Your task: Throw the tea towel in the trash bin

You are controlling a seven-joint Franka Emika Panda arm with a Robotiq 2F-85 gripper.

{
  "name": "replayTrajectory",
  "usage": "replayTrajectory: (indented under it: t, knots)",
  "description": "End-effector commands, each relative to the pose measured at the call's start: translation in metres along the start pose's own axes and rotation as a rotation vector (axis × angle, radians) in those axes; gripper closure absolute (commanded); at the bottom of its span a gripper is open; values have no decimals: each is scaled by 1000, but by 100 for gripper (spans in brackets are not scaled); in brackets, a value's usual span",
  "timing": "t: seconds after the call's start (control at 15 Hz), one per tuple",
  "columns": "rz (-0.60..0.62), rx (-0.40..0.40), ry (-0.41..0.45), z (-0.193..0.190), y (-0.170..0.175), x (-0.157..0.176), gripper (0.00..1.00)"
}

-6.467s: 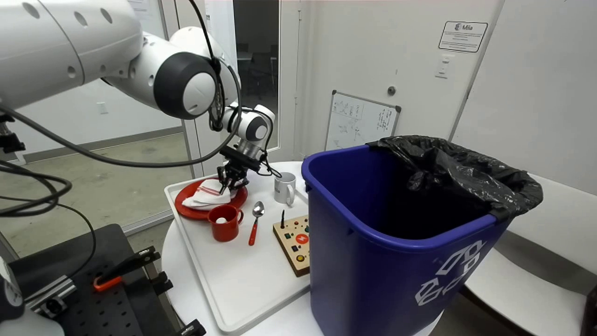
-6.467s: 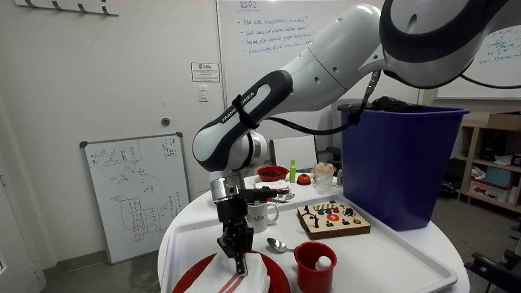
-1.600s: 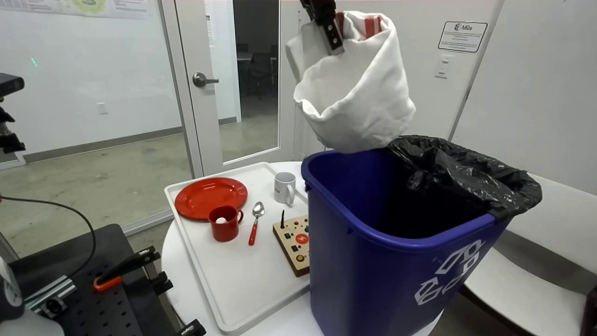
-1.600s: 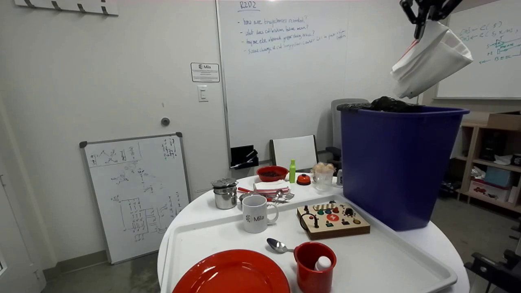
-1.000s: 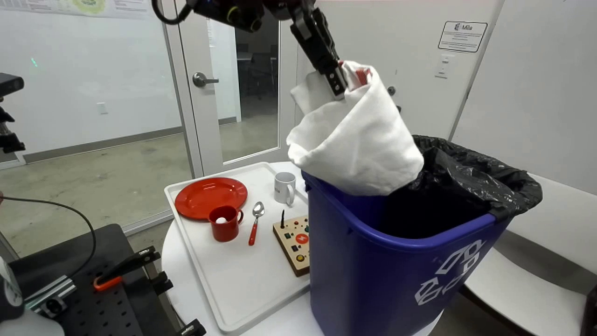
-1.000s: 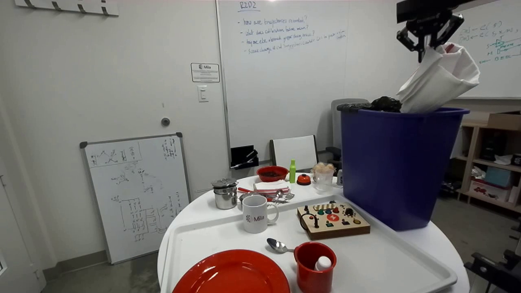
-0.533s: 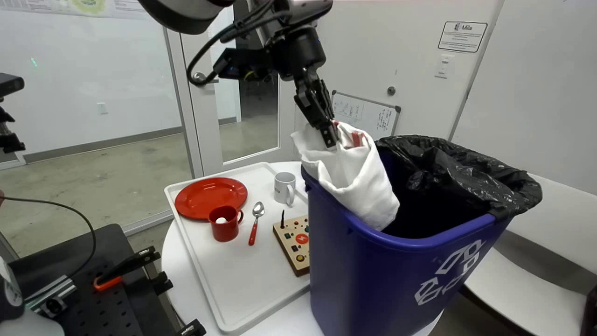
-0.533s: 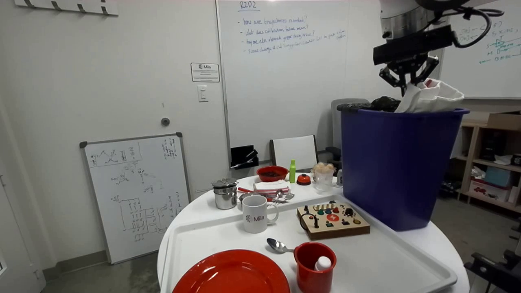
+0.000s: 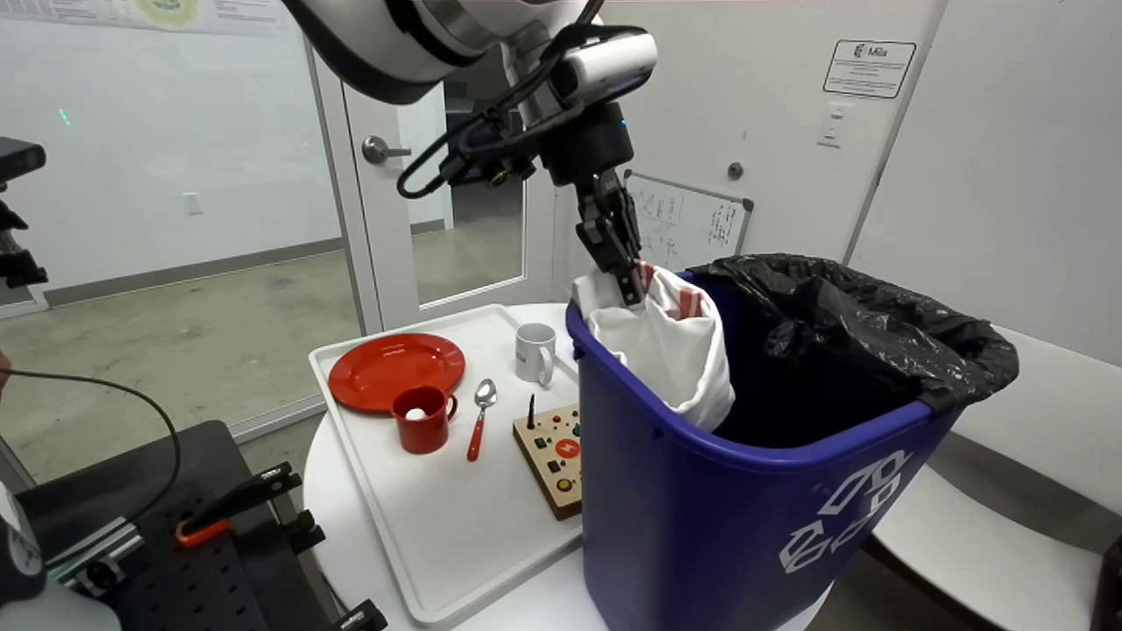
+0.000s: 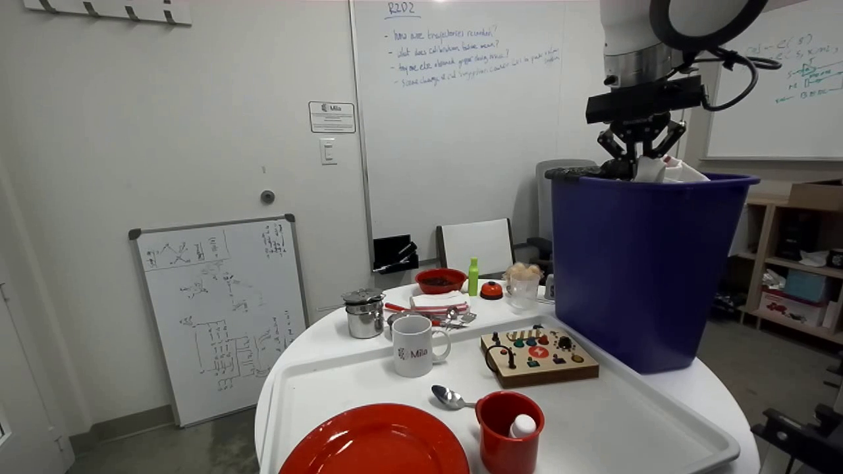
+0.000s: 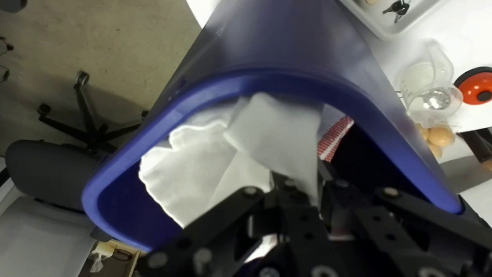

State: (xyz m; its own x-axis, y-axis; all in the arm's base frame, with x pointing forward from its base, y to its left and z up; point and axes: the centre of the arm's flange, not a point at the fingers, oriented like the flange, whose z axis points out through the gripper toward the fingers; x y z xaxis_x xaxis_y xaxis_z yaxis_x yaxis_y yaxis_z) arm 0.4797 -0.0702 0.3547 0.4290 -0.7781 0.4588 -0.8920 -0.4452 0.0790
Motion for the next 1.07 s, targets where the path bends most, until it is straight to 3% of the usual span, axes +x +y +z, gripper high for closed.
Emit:
replayTrajectory:
  t: [0.0, 0.13, 0.2, 0.4, 0.8, 1.0]
  knots:
    - [99, 68, -60, 16, 0, 4, 89]
    - [178, 100, -123, 27, 6, 7, 89]
    - [223, 117, -156, 31, 8, 9, 64]
    - [308, 161, -201, 37, 11, 12, 47]
    - [323, 174, -155, 18, 6, 16, 5]
    - [317, 156, -99, -2, 10, 17, 0]
